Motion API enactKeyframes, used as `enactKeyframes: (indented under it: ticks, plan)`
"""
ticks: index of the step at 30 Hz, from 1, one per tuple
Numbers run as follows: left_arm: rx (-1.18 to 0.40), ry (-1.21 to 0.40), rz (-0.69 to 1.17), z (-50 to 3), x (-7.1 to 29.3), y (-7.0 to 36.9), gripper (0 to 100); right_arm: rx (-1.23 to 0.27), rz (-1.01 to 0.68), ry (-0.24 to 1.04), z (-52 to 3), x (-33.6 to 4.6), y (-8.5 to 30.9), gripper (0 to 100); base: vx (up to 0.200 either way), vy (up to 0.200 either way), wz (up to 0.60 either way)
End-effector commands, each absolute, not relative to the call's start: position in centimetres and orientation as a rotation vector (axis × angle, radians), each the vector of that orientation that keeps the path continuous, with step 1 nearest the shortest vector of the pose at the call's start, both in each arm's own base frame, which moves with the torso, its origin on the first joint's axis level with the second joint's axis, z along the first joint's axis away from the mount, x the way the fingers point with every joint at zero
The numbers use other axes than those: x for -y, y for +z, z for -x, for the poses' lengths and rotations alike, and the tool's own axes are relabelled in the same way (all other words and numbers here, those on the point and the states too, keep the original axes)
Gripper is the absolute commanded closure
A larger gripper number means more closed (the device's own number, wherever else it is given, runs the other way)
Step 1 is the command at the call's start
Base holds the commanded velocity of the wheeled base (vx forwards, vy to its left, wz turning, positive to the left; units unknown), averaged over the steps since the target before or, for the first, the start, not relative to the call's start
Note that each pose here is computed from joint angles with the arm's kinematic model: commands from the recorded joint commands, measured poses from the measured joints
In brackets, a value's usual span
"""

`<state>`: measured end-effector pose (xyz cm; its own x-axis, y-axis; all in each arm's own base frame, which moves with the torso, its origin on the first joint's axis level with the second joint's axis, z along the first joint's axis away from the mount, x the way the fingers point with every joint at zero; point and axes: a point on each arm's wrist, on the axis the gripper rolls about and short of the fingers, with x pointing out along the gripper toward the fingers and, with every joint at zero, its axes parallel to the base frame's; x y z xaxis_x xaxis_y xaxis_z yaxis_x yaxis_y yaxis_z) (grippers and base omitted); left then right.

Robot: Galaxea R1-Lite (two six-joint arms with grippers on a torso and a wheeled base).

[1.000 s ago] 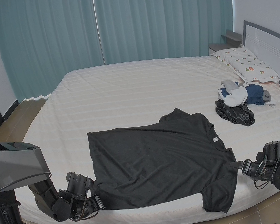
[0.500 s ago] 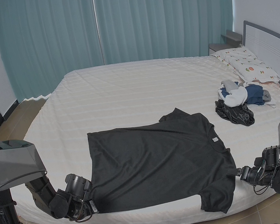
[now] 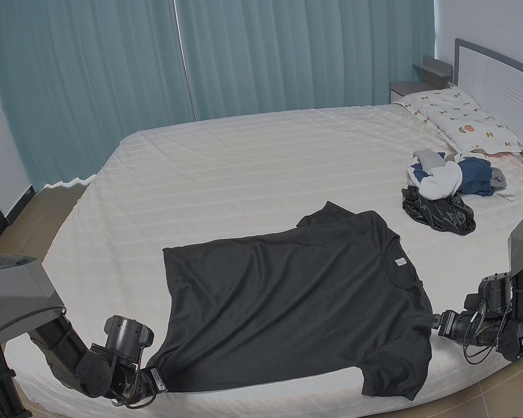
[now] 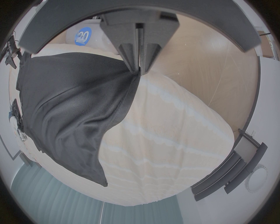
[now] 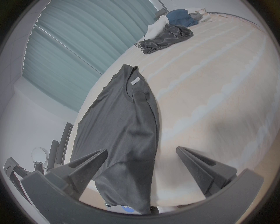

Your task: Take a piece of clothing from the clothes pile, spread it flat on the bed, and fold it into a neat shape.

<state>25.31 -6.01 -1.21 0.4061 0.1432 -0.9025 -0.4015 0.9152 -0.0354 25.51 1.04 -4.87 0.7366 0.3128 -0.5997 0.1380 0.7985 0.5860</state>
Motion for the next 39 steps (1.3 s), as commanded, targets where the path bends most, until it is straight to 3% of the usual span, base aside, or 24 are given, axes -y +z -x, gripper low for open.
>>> enactKeyframes:
  ticks: [1, 7, 8, 16, 25, 39]
  plan:
    - [-1.089, 0.365, 0.269, -25.6, 5.7, -1.0, 100, -0.712, -0.656, 0.108, -26.5, -0.9, -4.9, 0, 0.000, 0.000, 0.00]
    - [-1.090, 0.361, 0.270, -25.8, 5.7, -1.2, 100, -0.682, -0.699, 0.107, -27.8, -1.2, -5.2, 0, 0.000, 0.000, 0.00]
    - [-1.088, 0.360, 0.271, -25.8, 5.7, -1.1, 100, -0.685, -0.696, 0.102, -27.8, -1.2, -5.4, 100, 0.000, 0.000, 0.00]
    - [-1.094, 0.355, 0.274, -25.7, 5.7, -1.1, 100, -0.689, -0.668, 0.041, -27.4, -1.3, -5.6, 100, 0.000, 0.000, 0.00]
    - [-1.134, 0.329, 0.223, -25.0, 5.6, -1.2, 100, -0.700, -0.578, -0.009, -24.9, 1.3, -4.1, 100, 0.000, 0.000, 0.00]
    - [-1.221, 0.332, 0.163, -24.0, 5.4, -1.2, 100, -0.794, -0.448, 0.025, -22.5, 1.4, -4.0, 100, 0.000, 0.000, 0.00]
